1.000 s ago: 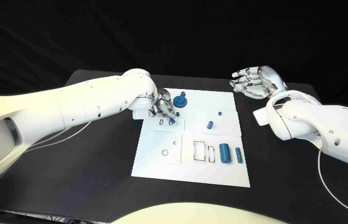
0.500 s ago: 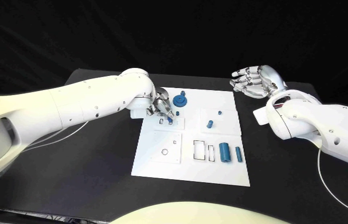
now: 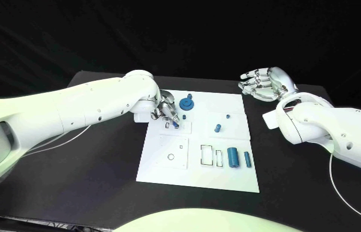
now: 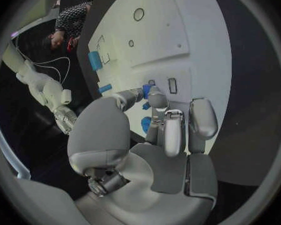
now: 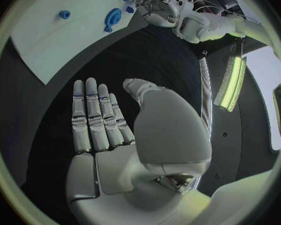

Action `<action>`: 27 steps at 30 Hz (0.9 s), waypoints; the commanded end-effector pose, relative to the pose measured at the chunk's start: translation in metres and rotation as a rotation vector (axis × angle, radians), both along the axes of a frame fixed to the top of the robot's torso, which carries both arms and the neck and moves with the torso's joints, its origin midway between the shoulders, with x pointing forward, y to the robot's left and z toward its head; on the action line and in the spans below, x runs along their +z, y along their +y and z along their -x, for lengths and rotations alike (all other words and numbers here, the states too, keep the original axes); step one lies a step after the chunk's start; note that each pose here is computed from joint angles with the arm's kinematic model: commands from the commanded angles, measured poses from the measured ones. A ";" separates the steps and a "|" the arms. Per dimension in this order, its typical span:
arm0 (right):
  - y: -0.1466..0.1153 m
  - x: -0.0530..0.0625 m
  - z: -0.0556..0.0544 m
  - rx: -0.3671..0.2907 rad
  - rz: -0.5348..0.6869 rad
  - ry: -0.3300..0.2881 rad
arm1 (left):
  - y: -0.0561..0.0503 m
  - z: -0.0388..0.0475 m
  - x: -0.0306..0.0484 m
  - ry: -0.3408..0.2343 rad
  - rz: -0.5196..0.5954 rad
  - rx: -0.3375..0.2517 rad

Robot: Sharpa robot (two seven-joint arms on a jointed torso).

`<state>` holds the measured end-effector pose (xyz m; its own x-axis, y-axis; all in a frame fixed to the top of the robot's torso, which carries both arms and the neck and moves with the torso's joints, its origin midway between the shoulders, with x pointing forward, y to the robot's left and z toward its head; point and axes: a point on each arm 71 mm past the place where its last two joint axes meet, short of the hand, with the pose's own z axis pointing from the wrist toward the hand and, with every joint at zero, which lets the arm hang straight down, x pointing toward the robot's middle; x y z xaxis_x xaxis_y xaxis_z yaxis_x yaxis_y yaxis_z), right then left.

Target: Assemble the parts on the task board

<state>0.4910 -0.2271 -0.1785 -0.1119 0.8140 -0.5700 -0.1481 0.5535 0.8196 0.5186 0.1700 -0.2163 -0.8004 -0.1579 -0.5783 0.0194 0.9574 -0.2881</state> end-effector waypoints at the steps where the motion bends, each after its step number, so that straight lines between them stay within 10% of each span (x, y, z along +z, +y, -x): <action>1: 0.001 0.000 0.000 0.018 0.006 -0.005 | -0.001 0.0026 -0.0019 0.030 -0.002 -0.016; 27: 0.000 0.000 -0.001 0.014 0.008 -0.005 | -0.003 0.0023 -0.0028 0.028 -0.011 -0.023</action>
<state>0.4920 -0.2290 -0.1788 -0.1075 0.8132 -0.5719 -0.1455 0.5562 0.8182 0.5174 0.1685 -0.2181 -0.8110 -0.1491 -0.5657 0.0232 0.9581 -0.2857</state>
